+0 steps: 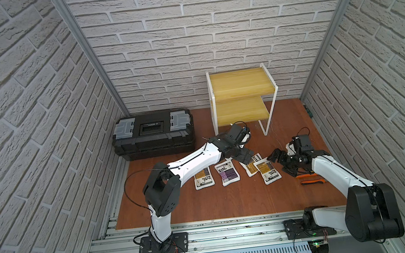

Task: Place the bagged coffee beans on the shelf by color
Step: Adjust the bagged coffee beans at the center of the board.

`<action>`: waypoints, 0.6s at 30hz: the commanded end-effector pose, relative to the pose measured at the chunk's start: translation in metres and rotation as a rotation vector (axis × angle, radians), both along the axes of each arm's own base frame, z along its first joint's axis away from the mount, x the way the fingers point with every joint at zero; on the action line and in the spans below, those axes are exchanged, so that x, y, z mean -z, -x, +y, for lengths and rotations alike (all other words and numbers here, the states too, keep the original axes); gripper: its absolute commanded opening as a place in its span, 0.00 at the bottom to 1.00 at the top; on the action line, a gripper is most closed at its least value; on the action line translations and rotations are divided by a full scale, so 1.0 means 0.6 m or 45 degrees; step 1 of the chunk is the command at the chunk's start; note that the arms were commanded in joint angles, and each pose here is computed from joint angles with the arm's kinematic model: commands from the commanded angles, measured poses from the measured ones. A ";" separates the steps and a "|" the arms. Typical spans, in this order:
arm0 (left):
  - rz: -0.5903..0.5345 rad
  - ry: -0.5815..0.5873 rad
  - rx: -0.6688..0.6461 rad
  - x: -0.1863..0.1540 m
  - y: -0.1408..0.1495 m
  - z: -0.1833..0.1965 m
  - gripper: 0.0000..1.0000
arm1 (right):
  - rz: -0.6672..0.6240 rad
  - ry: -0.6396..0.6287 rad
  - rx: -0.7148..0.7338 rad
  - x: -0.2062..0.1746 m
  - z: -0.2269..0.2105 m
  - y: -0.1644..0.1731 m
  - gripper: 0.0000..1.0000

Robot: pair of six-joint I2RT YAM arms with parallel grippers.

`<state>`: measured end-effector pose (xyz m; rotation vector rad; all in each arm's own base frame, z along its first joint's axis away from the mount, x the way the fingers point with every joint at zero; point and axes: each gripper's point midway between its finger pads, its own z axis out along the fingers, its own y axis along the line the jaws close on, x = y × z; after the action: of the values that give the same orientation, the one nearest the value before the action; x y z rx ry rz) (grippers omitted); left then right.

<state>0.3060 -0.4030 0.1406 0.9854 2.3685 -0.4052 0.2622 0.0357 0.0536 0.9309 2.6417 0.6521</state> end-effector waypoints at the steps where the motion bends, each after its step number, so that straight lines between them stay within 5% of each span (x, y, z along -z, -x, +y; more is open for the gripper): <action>1: -0.031 -0.082 0.049 0.014 -0.001 -0.015 0.98 | 0.043 -0.053 0.002 0.010 -0.001 0.028 0.99; 18: -0.012 -0.225 0.195 0.103 0.007 -0.067 0.98 | 0.074 -0.265 0.009 0.040 0.004 0.033 0.99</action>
<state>0.2991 -0.4398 0.0830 1.2143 2.3750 -0.2801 0.2487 0.0328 0.0387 1.0408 2.6374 0.8839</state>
